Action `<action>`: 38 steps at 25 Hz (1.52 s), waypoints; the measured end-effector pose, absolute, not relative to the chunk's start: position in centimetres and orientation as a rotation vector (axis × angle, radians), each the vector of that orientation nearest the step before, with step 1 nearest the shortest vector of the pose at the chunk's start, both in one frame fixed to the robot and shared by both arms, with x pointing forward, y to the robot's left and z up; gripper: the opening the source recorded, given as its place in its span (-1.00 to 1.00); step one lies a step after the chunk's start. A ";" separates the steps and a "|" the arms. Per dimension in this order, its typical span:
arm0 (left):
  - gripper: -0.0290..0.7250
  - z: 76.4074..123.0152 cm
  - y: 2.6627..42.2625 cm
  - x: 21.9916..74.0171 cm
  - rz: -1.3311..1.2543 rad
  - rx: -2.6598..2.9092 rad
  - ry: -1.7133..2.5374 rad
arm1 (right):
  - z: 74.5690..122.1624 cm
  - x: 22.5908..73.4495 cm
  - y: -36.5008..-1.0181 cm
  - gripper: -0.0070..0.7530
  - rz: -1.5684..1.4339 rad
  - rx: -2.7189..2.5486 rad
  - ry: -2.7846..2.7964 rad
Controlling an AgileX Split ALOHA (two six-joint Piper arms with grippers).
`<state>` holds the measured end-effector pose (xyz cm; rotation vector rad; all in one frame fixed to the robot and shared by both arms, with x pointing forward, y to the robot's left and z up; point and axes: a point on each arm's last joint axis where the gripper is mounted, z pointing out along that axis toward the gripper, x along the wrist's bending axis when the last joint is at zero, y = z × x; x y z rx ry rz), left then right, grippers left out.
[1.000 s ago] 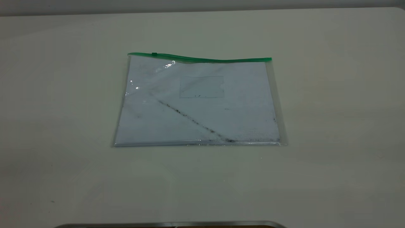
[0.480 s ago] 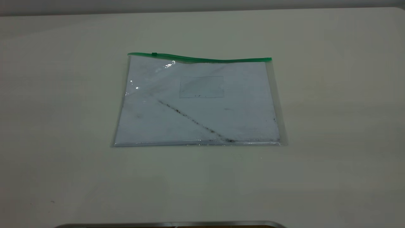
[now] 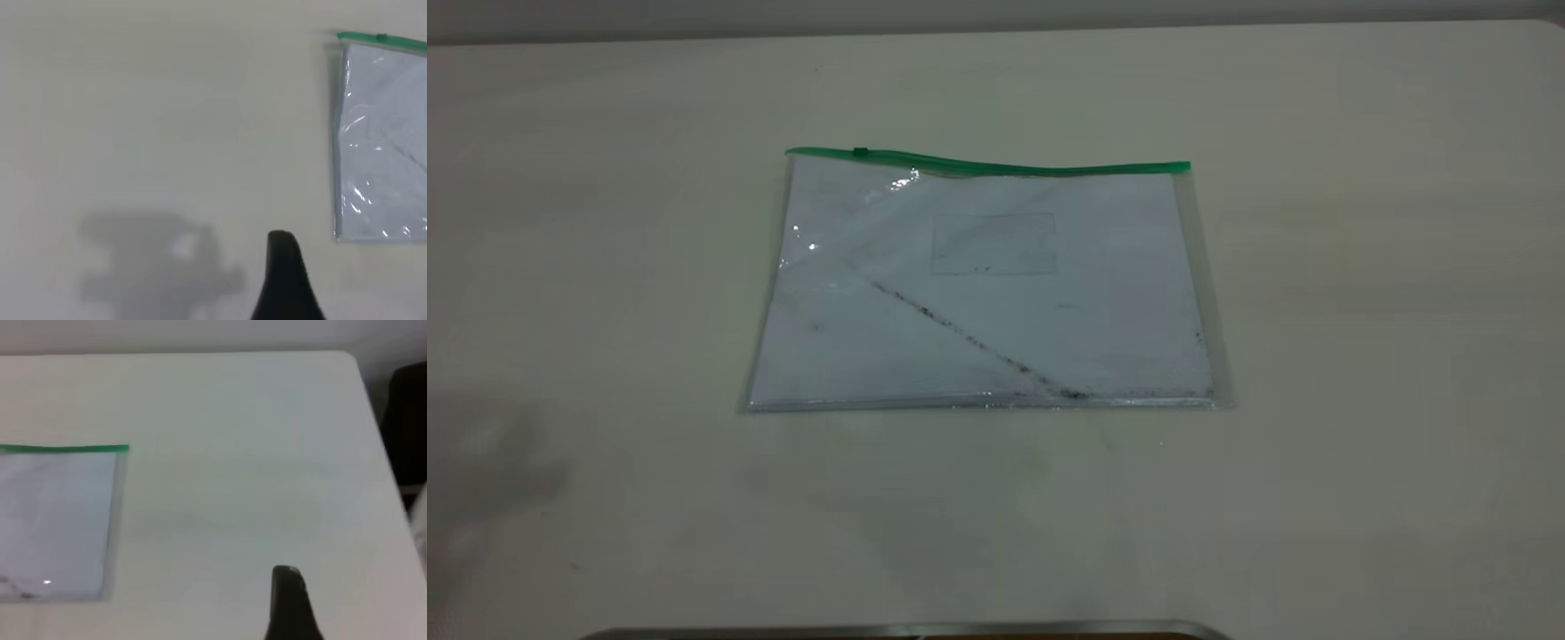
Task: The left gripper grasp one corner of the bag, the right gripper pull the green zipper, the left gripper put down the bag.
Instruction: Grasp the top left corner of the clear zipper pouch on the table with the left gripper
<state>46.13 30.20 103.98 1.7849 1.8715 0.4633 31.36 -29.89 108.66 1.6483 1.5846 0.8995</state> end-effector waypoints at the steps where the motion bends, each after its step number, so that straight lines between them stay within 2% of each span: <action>1: 0.63 103.2 30.2 47.3 0.450 1.793 1.868 | 108.7 32.2 -29.9 0.42 0.902 1.677 1.600; 12: 0.63 95.2 29.0 59.0 0.203 1.902 1.697 | 106.0 40.7 -30.5 0.42 0.824 1.802 1.693; 17: 0.63 91.2 28.3 62.4 0.108 1.919 1.591 | 104.1 44.2 -30.8 0.42 0.727 1.840 1.791; 24: 0.63 86.0 27.8 63.9 0.024 1.897 1.570 | 101.5 47.2 -31.1 0.42 0.649 1.882 1.856; 38: 0.63 79.4 27.1 66.8 -0.060 1.794 1.548 | 100.7 47.8 -31.2 0.42 0.632 1.893 1.870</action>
